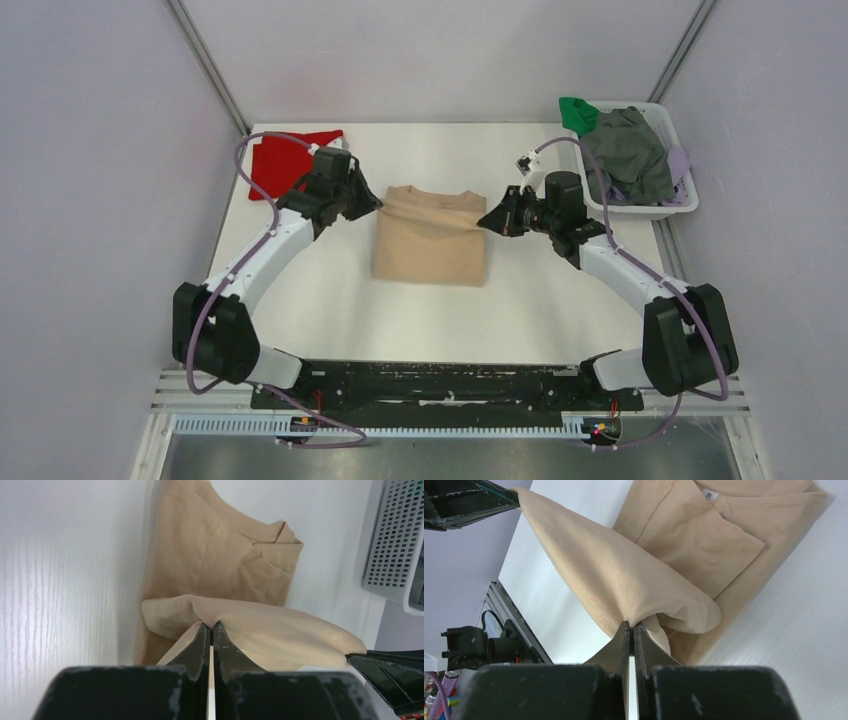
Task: Fold and stack the t-shirts
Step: Fold the long partially folded tshirt into a neat square
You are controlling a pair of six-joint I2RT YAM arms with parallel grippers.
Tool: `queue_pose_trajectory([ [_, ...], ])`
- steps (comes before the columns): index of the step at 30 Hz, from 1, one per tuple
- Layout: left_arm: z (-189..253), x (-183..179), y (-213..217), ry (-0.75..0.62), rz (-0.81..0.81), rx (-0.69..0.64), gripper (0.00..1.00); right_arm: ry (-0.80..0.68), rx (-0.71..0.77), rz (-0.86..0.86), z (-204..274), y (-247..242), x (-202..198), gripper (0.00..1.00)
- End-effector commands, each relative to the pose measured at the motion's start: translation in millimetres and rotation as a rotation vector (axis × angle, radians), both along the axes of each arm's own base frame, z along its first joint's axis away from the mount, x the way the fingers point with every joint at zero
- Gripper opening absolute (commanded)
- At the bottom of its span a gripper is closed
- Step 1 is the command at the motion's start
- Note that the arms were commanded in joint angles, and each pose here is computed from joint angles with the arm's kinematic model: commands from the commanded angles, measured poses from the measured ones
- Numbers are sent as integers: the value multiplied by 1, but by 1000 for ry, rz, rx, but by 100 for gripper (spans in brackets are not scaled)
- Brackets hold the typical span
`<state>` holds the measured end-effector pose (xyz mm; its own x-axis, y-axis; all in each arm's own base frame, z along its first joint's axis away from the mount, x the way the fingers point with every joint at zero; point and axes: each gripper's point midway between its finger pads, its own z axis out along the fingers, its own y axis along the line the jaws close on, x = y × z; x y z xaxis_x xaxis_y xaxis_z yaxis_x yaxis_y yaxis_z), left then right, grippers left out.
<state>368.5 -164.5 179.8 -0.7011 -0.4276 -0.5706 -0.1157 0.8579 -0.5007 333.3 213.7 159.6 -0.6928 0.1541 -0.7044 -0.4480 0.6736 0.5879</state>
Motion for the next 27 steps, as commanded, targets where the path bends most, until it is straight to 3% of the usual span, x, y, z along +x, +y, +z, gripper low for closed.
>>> queue_pose_trajectory([
  [1,18,47,-1,-100,-26,11,2,-100,36,-36,25,-2,40,0],
  [15,-30,127,-3,-70,33,64,2,-39,72,-102,-18,-11,102,0],
  [27,-69,175,-15,-41,19,88,2,-8,140,-126,-52,-14,141,0],
])
